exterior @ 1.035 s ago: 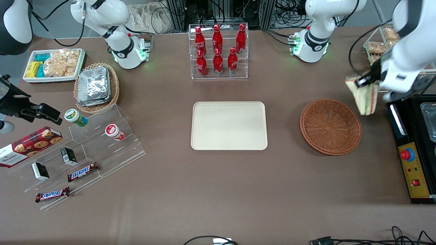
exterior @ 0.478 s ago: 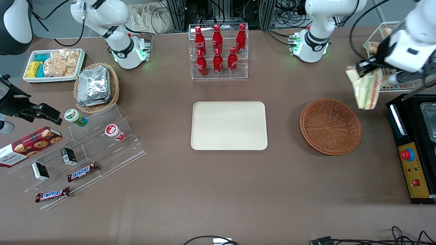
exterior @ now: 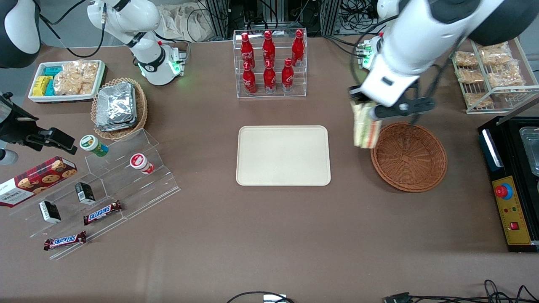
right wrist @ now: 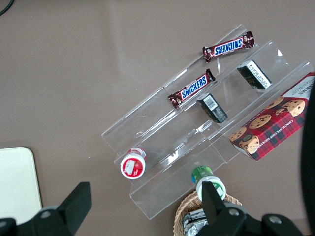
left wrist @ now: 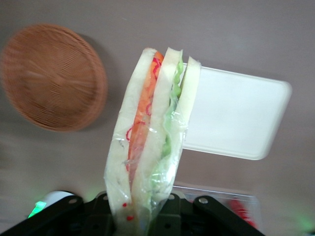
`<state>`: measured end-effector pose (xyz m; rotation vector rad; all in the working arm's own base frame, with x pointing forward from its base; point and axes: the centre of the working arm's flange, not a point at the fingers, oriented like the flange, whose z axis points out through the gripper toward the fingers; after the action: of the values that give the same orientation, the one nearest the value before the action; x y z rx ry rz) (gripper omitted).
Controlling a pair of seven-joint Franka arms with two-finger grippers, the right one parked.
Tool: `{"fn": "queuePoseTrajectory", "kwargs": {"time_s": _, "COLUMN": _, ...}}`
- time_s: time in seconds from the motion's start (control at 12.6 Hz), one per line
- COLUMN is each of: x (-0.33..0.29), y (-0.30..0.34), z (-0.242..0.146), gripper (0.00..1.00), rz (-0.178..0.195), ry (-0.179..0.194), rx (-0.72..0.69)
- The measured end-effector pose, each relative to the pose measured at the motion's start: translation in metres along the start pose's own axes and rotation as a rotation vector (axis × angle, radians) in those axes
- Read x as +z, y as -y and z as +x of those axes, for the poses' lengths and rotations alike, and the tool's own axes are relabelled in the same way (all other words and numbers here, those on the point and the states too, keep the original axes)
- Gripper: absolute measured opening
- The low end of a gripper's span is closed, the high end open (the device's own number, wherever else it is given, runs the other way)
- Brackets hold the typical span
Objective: Place sandwich from basket to tray
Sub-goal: 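Carry the held sandwich with the left gripper over the cream tray, then lower the sandwich onto the tray and open the left gripper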
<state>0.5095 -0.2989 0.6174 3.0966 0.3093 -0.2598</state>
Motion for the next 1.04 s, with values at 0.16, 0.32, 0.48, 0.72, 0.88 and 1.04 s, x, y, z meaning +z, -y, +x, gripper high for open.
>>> {"fn": "queuePoseTrajectory", "kwargs": {"time_s": 0.16, "x": 0.012, "y": -0.040, "z": 0.002, "gripper": 0.20, "rz": -0.022, "ry": 0.007, "rx": -0.065}}
{"fn": "queuePoseTrajectory", "kwargs": {"time_s": 0.32, "x": 0.027, "y": -0.064, "z": -0.001, "gripper": 0.20, "rz": -0.024, "ry": 0.022, "rx": -0.090}}
{"fn": "queuePoseTrajectory", "kwargs": {"time_s": 0.48, "x": 0.045, "y": -0.076, "z": -0.003, "gripper": 0.20, "rz": 0.012, "ry": 0.021, "rx": -0.088}}
{"fn": "queuePoseTrajectory", "kwargs": {"time_s": 0.72, "x": 0.121, "y": -0.093, "z": 0.001, "gripper": 0.20, "rz": 0.063, "ry": -0.005, "rx": -0.066}}
{"fn": "queuePoseTrajectory", "kwargs": {"time_s": 0.88, "x": 0.191, "y": -0.098, "z": 0.002, "gripper": 0.20, "rz": 0.089, "ry": -0.031, "rx": -0.041}}
{"fn": "queuePoseTrajectory", "kwargs": {"time_s": 1.04, "x": 0.259, "y": -0.090, "z": 0.004, "gripper": 0.20, "rz": 0.076, "ry": -0.053, "rx": -0.025}}
